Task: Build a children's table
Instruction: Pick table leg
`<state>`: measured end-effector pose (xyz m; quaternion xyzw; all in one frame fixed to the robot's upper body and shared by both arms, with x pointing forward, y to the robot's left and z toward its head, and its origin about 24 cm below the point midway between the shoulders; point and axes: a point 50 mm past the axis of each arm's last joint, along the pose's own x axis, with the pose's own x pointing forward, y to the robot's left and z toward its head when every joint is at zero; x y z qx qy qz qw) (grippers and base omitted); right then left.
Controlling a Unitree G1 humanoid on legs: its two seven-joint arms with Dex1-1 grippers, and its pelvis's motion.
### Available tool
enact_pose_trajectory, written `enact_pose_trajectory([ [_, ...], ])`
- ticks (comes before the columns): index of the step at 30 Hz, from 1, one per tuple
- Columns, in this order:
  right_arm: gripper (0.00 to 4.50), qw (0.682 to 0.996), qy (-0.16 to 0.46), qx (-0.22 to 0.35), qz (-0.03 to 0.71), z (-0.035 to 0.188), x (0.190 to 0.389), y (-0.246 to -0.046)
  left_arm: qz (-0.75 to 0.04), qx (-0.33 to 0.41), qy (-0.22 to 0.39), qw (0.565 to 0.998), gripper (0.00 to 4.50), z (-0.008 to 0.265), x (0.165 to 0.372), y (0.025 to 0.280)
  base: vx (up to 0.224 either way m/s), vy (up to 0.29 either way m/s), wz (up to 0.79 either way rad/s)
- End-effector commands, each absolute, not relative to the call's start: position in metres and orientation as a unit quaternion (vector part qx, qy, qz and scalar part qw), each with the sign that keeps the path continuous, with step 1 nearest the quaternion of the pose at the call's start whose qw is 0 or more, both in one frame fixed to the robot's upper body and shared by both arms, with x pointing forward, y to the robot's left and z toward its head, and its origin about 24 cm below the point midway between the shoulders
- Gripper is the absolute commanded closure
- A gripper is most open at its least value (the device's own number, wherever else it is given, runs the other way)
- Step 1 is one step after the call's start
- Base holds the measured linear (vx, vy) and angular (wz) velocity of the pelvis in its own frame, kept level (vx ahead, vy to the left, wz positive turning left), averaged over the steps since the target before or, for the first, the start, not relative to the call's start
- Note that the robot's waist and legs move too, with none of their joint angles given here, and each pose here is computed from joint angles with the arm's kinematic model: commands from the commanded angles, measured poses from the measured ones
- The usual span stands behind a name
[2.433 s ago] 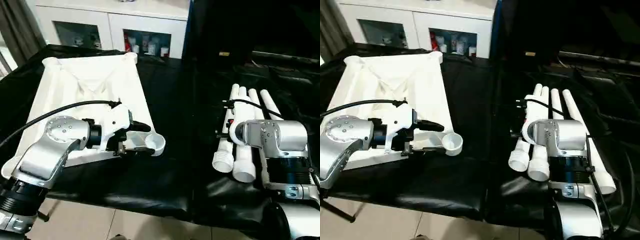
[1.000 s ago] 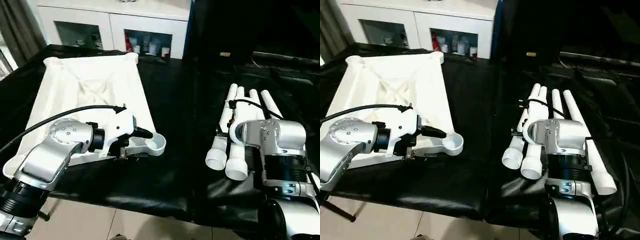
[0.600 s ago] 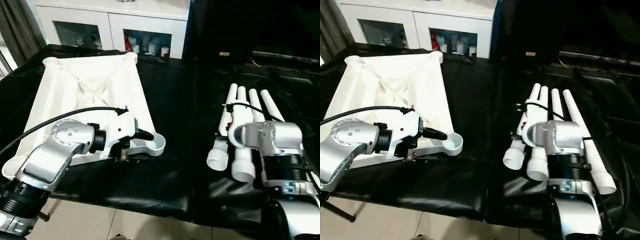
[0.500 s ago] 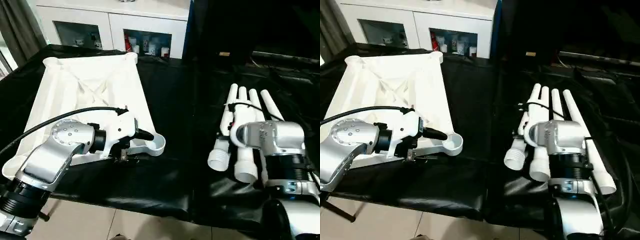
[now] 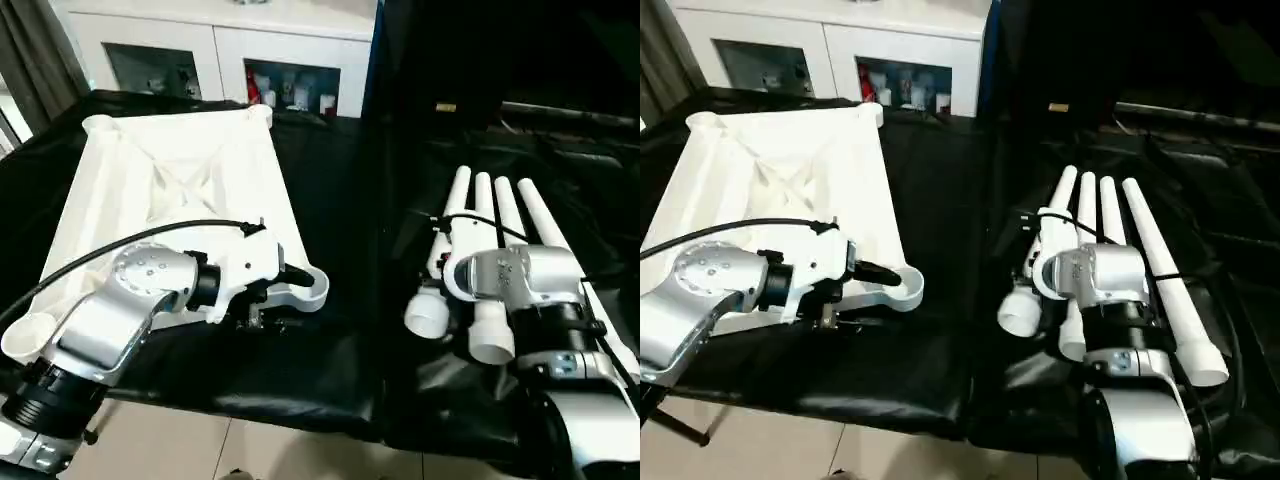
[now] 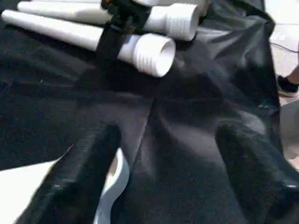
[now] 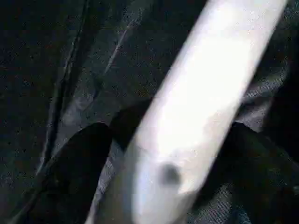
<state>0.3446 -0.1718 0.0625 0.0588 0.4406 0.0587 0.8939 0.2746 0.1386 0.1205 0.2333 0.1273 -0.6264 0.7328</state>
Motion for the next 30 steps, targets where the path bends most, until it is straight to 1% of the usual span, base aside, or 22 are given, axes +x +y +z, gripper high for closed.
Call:
enact_pose_trajectory([
  [1,0.96,0.889,0.45,0.063,0.055,0.058,0.345,-0.174,-0.634,0.242,0.127,0.723,0.19,0.123,0.272,0.135,0.0,0.0,0.0],
  [7,1.5,0.889,0.448,0.072,0.051,0.057,0.346,-0.174,-0.627,0.248,0.119,0.729,0.0,0.124,0.275,0.135,0.0,0.0,0.0],
  [10,1.81,0.889,0.449,0.077,0.051,0.056,0.347,-0.174,-0.612,0.256,0.11,0.74,0.0,0.125,0.28,0.135,0.0,0.0,0.0],
  [11,1.81,0.888,0.45,0.078,0.051,0.055,0.348,-0.174,-0.607,0.258,0.109,0.744,0.0,0.126,0.282,0.135,0.0,0.0,0.0],
  [14,2.11,0.887,0.453,0.079,0.051,0.053,0.348,-0.175,-0.603,0.263,0.109,0.745,0.0,0.126,0.285,0.134,0.0,0.0,0.0],
  [15,2.11,0.886,0.454,0.079,0.051,0.052,0.347,-0.174,-0.603,0.263,0.108,0.745,0.0,0.126,0.286,0.134,0.0,0.0,0.0],
  [19,2.42,0.886,0.455,0.082,0.049,0.051,0.349,-0.173,-0.598,0.268,0.106,0.748,0.0,0.125,0.289,0.132,0.0,0.0,0.0],
  [23,2.57,0.887,0.449,0.101,0.047,0.051,0.351,-0.17,-0.585,0.258,0.107,0.761,0.0,0.125,0.294,0.134,0.0,0.0,0.0],
  [26,2.61,0.89,0.438,0.113,0.053,0.052,0.353,-0.169,-0.569,0.254,0.103,0.775,0.0,0.127,0.301,0.136,0.0,0.0,0.0],
  [27,2.61,0.898,0.42,0.116,0.06,0.054,0.355,-0.168,-0.557,0.251,0.106,0.784,0.0,0.127,0.305,0.137,0.0,0.0,0.0],
  [28,2.62,0.907,0.394,0.132,0.068,0.058,0.358,-0.168,-0.54,0.24,0.107,0.8,0.0,0.128,0.31,0.139,0.0,0.0,0.0],
  [29,2.62,0.918,0.359,0.145,0.084,0.064,0.361,-0.167,-0.518,0.224,0.107,0.818,0.0,0.13,0.316,0.14,0.0,0.0,0.0],
  [30,2.62,0.918,0.359,0.145,0.084,0.064,0.361,-0.167,-0.518,0.224,0.107,0.818,0.0,0.13,0.316,0.14,0.0,0.0,0.0],
])
